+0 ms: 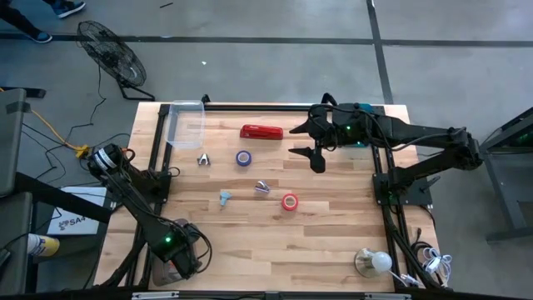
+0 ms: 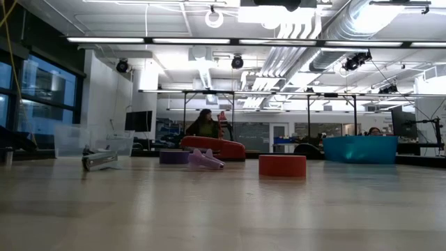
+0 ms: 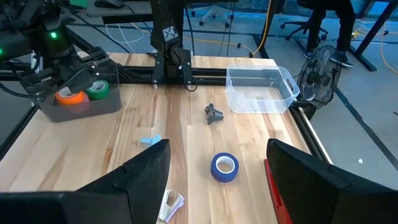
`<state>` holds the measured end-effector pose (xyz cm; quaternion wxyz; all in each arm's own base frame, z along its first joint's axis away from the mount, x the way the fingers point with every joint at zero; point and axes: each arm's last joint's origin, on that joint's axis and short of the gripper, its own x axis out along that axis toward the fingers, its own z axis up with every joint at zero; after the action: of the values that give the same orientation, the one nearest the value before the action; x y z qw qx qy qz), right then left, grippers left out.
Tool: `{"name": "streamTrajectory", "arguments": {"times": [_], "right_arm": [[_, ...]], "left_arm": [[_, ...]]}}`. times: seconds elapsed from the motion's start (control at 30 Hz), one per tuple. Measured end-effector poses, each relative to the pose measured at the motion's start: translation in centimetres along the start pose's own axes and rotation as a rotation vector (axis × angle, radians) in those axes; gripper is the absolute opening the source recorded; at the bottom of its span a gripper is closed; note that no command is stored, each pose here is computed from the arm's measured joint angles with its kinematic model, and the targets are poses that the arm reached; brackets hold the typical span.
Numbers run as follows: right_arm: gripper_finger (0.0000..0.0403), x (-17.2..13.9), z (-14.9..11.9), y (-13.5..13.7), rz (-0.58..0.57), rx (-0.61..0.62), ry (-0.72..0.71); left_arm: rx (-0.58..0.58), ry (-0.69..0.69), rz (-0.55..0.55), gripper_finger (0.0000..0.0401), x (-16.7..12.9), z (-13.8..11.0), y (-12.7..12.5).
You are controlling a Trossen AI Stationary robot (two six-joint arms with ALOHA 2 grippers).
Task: Pick and place Stapler, Stapler remover, tape
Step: Put the orange tape into the black bin, then put the red tape into the black bin
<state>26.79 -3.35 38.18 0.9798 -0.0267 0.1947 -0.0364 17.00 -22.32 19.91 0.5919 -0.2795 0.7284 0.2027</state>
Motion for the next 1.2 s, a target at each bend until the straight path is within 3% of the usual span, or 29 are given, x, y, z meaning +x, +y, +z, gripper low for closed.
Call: {"name": "streamTrajectory", "arguments": {"times": [0.9,1.2], "right_arm": [[0.0259,0.0,-0.05,0.01,0.001,0.001,0.005],[0.0259,0.0,-0.22,0.03,0.003,0.001,0.023]], "left_arm": [[-0.003,0.006,0.014,0.0022,0.01,-0.01,0.14],[-0.005,0.044,0.023,0.0109,0.0,-0.12,0.22]]}}
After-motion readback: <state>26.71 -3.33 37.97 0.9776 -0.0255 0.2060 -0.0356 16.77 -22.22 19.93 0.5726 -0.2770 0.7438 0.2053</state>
